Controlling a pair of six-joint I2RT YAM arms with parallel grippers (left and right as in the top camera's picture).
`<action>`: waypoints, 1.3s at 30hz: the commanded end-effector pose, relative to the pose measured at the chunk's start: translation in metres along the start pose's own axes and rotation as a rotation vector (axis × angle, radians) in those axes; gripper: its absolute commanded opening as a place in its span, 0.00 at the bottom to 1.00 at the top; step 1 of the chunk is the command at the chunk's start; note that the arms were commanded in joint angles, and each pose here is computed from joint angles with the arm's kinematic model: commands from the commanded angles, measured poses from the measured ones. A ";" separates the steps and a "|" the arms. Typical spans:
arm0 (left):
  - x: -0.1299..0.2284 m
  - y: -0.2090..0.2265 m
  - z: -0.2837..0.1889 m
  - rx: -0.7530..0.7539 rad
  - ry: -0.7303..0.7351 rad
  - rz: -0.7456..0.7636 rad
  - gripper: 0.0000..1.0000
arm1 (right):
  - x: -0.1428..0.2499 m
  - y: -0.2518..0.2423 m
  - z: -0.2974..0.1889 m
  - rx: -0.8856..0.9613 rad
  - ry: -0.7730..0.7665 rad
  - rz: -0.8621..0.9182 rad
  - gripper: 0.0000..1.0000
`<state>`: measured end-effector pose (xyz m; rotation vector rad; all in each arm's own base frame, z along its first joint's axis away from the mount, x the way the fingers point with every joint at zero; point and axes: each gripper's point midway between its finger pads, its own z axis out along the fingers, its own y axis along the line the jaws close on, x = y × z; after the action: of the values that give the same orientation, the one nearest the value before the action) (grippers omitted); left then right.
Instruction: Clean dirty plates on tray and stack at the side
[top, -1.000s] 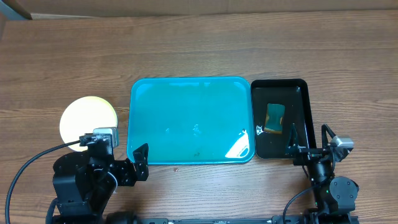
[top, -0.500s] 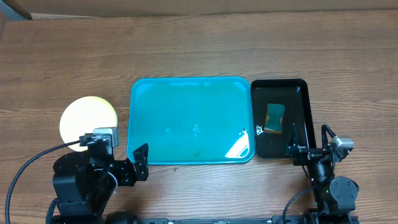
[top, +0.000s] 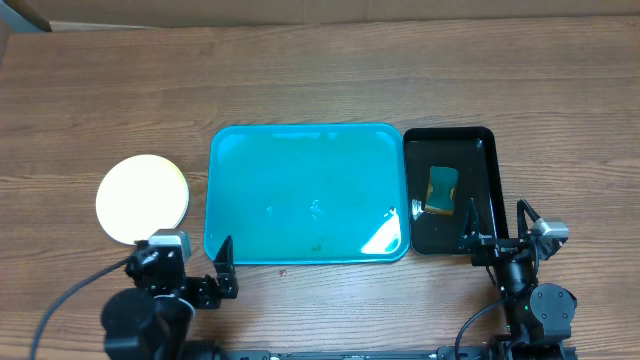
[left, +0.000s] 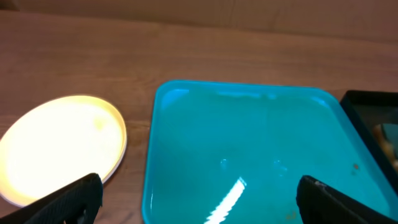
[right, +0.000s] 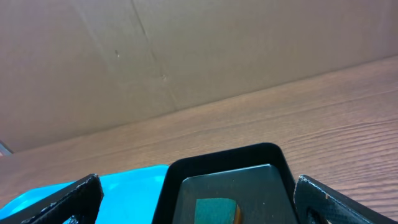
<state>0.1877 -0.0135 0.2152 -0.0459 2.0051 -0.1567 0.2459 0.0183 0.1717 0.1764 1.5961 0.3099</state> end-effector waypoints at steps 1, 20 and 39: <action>0.019 0.000 0.014 0.018 -0.035 0.005 1.00 | 0.002 0.000 0.000 -0.005 -0.003 -0.002 1.00; 0.004 -0.011 0.065 0.133 -0.465 0.009 1.00 | 0.002 0.000 0.000 -0.005 -0.003 -0.002 1.00; 0.029 -0.008 0.076 0.120 -0.351 -0.011 1.00 | 0.002 0.000 0.000 -0.005 -0.003 -0.002 1.00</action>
<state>0.2442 -0.0311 0.1590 0.0026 1.6447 -0.2536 0.2459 0.0184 0.1719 0.1760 1.5954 0.3103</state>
